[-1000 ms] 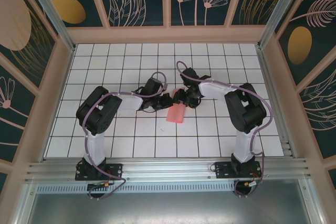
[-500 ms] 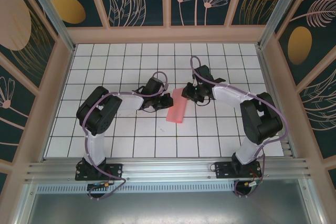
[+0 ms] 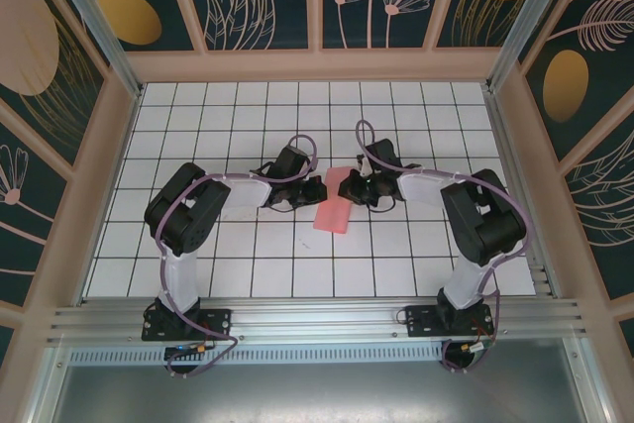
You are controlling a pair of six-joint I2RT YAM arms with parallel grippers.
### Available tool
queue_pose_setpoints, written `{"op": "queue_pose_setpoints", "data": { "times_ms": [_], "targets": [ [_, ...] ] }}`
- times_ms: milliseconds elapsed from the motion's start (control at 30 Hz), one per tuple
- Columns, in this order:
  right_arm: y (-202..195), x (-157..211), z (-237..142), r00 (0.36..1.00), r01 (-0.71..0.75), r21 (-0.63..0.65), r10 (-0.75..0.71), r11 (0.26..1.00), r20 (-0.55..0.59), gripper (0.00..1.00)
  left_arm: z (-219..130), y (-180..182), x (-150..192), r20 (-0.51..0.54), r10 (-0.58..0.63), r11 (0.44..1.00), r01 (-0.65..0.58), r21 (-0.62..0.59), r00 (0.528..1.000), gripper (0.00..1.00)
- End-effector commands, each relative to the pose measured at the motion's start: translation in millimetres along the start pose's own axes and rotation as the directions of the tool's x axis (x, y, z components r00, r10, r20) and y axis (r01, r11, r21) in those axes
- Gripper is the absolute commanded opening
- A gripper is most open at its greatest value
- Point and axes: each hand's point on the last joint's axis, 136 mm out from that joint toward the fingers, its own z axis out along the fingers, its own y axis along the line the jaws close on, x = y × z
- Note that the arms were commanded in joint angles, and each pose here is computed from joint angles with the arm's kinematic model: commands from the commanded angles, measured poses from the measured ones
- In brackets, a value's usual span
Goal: Fold a paper plane with a square sheet of paper (pick it up from the middle)
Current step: Fold the square sheet of paper in half at the center of the table.
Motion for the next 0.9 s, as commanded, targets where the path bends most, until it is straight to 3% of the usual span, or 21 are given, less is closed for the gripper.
{"op": "queue_pose_setpoints", "data": {
  "times_ms": [0, 300, 633, 867],
  "targets": [
    [-13.9, 4.7, 8.4, 1.000, -0.019, 0.014, 0.019, 1.000, -0.012, 0.11, 10.7, 36.5, 24.2, -0.070, -0.033, 0.992, 0.024, -0.126, 0.997, 0.07],
    [-53.5, 17.2, 16.8, 0.998, -0.063, 0.127, 0.066, 0.990, -0.023, 0.13, 12.2, 41.5, 27.2, -0.079, -0.040, 0.990, 0.029, -0.138, 0.996, 0.07],
    [14.7, 13.7, -22.4, 1.000, 0.031, -0.105, -0.030, 0.994, 0.009, 0.15, 12.0, 42.3, 29.0, -0.085, -0.038, 0.990, 0.026, -0.139, 0.996, 0.07],
    [1.4, 34.2, -10.0, 0.999, 0.000, -0.088, -0.004, 0.996, -0.041, 0.14, 12.0, 39.8, 27.4, -0.084, -0.036, 0.991, 0.024, -0.131, 0.996, 0.07]
  ]
}}
